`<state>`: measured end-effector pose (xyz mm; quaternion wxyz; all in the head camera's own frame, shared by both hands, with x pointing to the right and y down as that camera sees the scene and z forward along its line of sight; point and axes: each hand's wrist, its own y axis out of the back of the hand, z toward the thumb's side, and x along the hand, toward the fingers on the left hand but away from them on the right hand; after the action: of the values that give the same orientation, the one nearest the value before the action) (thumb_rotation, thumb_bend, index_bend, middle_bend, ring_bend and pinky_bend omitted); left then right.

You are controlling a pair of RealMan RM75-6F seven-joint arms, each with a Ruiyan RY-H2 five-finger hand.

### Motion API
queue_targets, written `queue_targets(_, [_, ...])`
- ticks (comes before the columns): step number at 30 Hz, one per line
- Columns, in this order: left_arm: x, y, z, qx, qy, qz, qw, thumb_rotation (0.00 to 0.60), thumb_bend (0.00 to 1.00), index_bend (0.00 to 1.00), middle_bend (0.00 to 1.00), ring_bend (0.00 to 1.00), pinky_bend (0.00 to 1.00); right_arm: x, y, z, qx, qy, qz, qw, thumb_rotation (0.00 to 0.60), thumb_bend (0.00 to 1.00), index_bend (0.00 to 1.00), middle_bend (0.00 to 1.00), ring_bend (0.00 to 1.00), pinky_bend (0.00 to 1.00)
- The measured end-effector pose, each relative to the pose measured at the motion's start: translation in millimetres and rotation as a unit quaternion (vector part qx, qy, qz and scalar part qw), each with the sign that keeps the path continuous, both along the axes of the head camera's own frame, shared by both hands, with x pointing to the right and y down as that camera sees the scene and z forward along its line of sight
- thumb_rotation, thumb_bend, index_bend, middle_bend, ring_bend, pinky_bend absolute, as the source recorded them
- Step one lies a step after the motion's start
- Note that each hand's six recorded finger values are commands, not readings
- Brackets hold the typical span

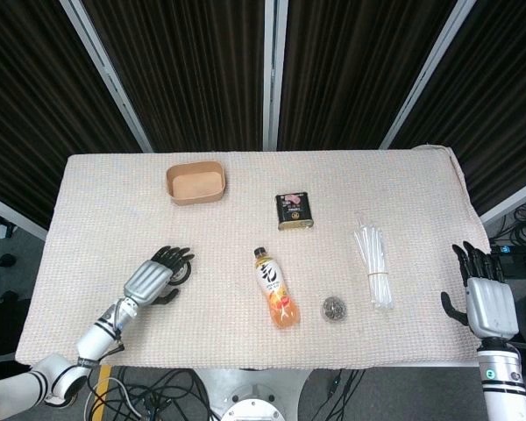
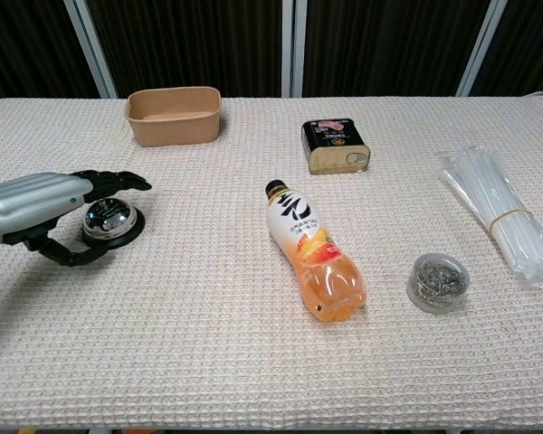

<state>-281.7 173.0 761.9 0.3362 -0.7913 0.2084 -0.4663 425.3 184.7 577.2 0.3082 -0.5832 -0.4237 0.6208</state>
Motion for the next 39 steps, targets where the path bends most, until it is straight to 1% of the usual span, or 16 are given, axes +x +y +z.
queue_targets(3, [-3, 8, 8, -0.02, -0.004, -0.001, 0.9998, 0.6, 0.4, 0.0, 0.0, 0.0, 0.05, 0, 0, 1, -0.002, 0.001, -0.001, 1.0, 0.6, 0.29, 0.0, 0.0, 0.0, 0.0])
queue_targets(8, [-5, 14, 15, -0.037, -0.014, 0.004, 0.9992, 0.6, 0.4, 0.0, 0.0, 0.0, 0.05, 1, 0, 1, -0.002, 0.002, 0.001, 1.0, 0.6, 0.29, 0.0, 0.0, 0.0, 0.0])
queue_targets(11, [-4, 11, 12, -0.029, -0.012, 0.005, 0.9995, 0.6, 0.4, 0.0, 0.0, 0.0, 0.05, 0, 0, 0, 0.0, 0.002, 0.001, 1.0, 0.6, 0.29, 0.0, 0.0, 0.0, 0.0])
queue_targets(15, [1, -1, 0, 0.0, 0.003, -0.001, 1.0, 0.6, 0.4, 0.0, 0.0, 0.0, 0.05, 0, 0, 0, -0.001, 0.002, 0.0, 1.0, 0.6, 0.29, 0.0, 0.0, 0.0, 0.0])
queue_targets(18, [4, -4, -6, 0.008, 0.01, 0.001, 0.9999, 0.6, 0.4, 0.0, 0.0, 0.0, 0.05, 0, 0, 1, -0.002, 0.002, -0.001, 1.0, 0.6, 0.29, 0.0, 0.0, 0.0, 0.0])
queue_targets(20, [4, -2, -5, 0.003, 0.009, 0.002, 1.0, 0.6, 0.4, 0.0, 0.0, 0.0, 0.05, 0, 0, 2, -0.003, 0.003, -0.001, 1.0, 0.6, 0.29, 0.0, 0.0, 0.0, 0.0])
queue_targets(25, [-1, 12, 8, -0.03, -0.007, 0.008, 0.9995, 0.6, 0.4, 0.0, 0.0, 0.0, 0.05, 1, 0, 2, -0.003, 0.004, 0.002, 1.0, 0.6, 0.29, 0.0, 0.0, 0.0, 0.0])
queue_targets(27, [-2, 15, 10, -0.035, -0.012, 0.01, 0.9993, 0.6, 0.4, 0.0, 0.0, 0.0, 0.05, 2, -1, 1, -0.002, 0.005, 0.003, 1.0, 0.6, 0.29, 0.0, 0.0, 0.0, 0.0])
queue_targets(32, [0, 5, 4, -0.018, -0.002, 0.003, 0.9998, 0.6, 0.4, 0.0, 0.0, 0.0, 0.05, 1, -1, 1, -0.002, 0.005, 0.002, 1.0, 0.6, 0.29, 0.0, 0.0, 0.0, 0.0])
queue_targets(36, [5, -4, -7, 0.008, 0.017, -0.004, 0.9998, 0.6, 0.4, 0.0, 0.0, 0.0, 0.05, 0, 0, 2, -0.003, 0.004, 0.0, 1.0, 0.6, 0.29, 0.0, 0.0, 0.0, 0.0])
queue_targets(39, [7, -5, -10, 0.014, 0.022, -0.005, 0.9996, 0.6, 0.4, 0.0, 0.0, 0.0, 0.05, 0, 0, 2, -0.004, 0.004, 0.0, 1.0, 0.6, 0.29, 0.0, 0.0, 0.0, 0.0])
